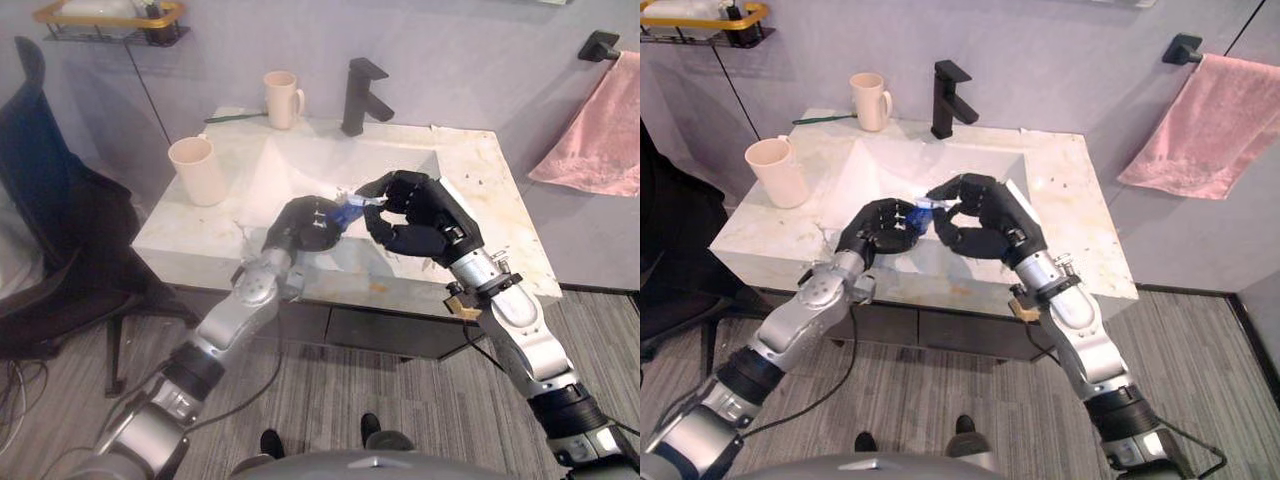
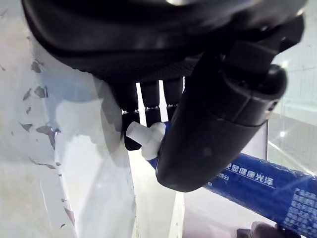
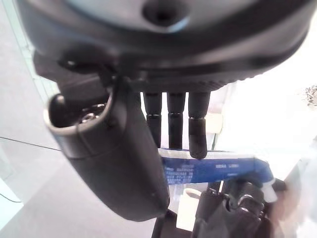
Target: Organize the bathroom.
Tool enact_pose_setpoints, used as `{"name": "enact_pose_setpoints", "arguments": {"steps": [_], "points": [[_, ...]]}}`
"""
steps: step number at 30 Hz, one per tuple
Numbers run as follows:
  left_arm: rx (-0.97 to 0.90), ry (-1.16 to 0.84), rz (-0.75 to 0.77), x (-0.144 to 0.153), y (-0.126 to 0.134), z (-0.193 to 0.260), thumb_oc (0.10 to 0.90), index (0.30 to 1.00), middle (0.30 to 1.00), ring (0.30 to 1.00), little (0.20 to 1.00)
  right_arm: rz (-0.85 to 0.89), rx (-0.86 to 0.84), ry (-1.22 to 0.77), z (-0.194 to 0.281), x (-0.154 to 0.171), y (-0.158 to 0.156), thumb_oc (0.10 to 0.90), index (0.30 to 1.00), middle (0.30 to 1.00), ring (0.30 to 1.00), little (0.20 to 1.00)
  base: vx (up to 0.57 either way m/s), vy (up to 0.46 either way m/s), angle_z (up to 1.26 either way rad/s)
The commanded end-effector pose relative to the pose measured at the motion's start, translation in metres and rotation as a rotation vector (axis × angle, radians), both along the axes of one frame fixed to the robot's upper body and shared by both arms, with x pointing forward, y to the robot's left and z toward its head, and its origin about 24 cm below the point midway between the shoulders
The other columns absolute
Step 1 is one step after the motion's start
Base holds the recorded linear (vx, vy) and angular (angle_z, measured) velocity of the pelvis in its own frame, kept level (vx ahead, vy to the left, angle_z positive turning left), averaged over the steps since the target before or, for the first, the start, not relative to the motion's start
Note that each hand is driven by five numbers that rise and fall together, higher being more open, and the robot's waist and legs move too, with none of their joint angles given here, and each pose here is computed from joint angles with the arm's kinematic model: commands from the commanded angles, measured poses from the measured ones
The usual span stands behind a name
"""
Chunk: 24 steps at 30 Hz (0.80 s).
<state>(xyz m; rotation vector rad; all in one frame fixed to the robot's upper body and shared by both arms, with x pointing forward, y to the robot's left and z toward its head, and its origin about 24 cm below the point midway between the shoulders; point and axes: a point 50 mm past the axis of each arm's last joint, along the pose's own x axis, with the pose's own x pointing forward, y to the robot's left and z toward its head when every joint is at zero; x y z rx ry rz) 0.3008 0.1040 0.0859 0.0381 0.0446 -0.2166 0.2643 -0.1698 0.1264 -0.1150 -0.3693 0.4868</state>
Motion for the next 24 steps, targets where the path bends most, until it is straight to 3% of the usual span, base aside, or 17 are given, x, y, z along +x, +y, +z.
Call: {"name": "enact_pose_setpoints", "arguments": {"steps": [1, 10, 12, 13, 16, 18, 20, 21, 24], "points": [[-0.099, -0.228, 0.031, 0.020, -0.005, 0.048, 0.400, 0.300, 0.300, 0.300, 0.300, 0.101, 0.059, -0.258, 0.043, -0.004, 0.010, 0.400, 0.300, 0.300, 0.300, 0.300, 0.00, 0.000, 0.00], [-0.095, -0.227, 0.035, 0.020, -0.006, 0.047, 0.402, 0.302, 0.302, 0.302, 0.302, 0.081, 0.044, -0.310, 0.054, 0.002, 0.012, 0.400, 0.300, 0.300, 0.300, 0.300, 0.00, 0.000, 0.00], [-0.088, -0.227, 0.045, 0.021, -0.006, 0.047, 0.450, 0.375, 0.375, 0.375, 0.375, 0.066, 0.025, -0.346, 0.061, 0.004, 0.012, 0.400, 0.300, 0.300, 0.300, 0.300, 0.00, 0.000, 0.00], [-0.082, -0.226, 0.051, 0.022, -0.005, 0.047, 0.529, 0.493, 0.493, 0.493, 0.493, 0.057, 0.016, -0.368, 0.066, 0.006, 0.012, 0.400, 0.300, 0.300, 0.300, 0.300, 0.00, 0.000, 0.00], [-0.072, -0.228, 0.065, 0.022, -0.003, 0.047, 0.527, 0.491, 0.491, 0.491, 0.491, 0.034, 0.011, -0.407, 0.078, 0.010, 0.010, 0.400, 0.300, 0.300, 0.300, 0.300, 0.00, 0.026, 0.06], [-0.067, -0.232, 0.081, 0.023, -0.001, 0.048, 0.552, 0.528, 0.528, 0.528, 0.528, 0.003, -0.005, -0.447, 0.089, 0.014, 0.008, 0.400, 0.300, 0.300, 0.300, 0.300, 0.00, 0.032, 0.10], [-0.058, -0.237, 0.097, 0.023, 0.002, 0.050, 0.649, 0.674, 0.674, 0.674, 0.674, -0.023, -0.010, -0.495, 0.101, 0.016, 0.006, 0.400, 0.300, 0.300, 0.300, 0.300, 0.00, 0.028, 0.12], [-0.052, -0.238, 0.108, 0.023, 0.003, 0.051, 0.800, 0.900, 0.900, 0.900, 0.900, -0.041, -0.014, -0.524, 0.109, 0.017, 0.004, 0.400, 0.300, 0.300, 0.300, 0.300, 0.00, 0.022, 0.06], [-0.029, -0.244, 0.115, 0.023, 0.007, 0.053, 0.800, 0.900, 0.900, 0.900, 0.900, -0.092, -0.026, -0.596, 0.129, 0.021, 0.000, 0.400, 0.300, 0.300, 0.300, 0.300, 0.00, 0.030, 0.09]]}}
